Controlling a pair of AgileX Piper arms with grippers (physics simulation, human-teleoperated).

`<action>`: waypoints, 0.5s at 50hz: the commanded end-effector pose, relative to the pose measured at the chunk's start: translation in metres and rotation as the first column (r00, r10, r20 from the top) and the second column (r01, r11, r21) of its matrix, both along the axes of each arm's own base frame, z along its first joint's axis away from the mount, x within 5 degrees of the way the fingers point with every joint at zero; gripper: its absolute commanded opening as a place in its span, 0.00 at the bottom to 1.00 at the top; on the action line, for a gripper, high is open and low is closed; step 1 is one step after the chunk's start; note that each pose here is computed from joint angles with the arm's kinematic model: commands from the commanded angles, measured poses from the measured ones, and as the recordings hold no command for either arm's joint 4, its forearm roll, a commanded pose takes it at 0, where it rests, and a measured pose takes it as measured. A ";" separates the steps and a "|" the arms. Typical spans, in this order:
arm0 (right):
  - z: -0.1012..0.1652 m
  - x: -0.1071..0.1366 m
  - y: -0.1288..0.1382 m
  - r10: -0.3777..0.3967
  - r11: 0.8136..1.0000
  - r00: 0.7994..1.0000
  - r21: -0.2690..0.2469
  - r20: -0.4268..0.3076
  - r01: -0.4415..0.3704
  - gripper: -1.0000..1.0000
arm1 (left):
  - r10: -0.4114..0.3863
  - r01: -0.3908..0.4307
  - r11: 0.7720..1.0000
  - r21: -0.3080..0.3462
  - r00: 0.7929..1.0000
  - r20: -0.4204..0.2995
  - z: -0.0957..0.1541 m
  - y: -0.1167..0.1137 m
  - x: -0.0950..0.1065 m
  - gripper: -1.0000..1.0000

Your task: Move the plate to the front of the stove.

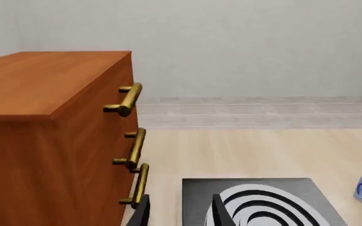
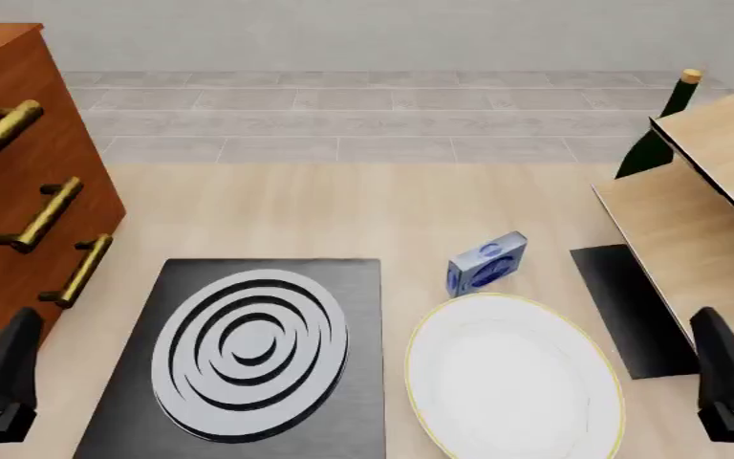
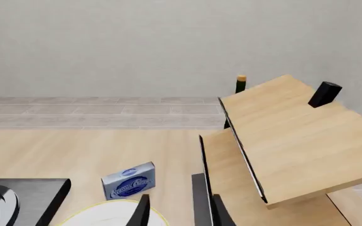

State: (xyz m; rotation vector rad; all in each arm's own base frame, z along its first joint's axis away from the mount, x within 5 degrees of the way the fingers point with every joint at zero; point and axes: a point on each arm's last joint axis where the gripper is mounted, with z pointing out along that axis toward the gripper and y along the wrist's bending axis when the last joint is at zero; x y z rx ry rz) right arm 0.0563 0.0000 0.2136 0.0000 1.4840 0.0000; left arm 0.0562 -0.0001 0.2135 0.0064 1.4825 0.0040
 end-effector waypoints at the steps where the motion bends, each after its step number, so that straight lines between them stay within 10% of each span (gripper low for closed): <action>1: 0.001 0.000 0.000 0.000 1.000 1.000 0.000 -0.001 0.000 1.00 | -0.009 0.009 1.000 0.024 1.000 0.012 0.001 -0.001 0.000 1.00; 25: 0.001 0.000 0.000 0.000 1.000 1.000 0.000 -0.001 0.000 1.00 | -0.049 0.048 0.998 -0.045 0.999 -0.018 0.000 -0.003 0.001 1.00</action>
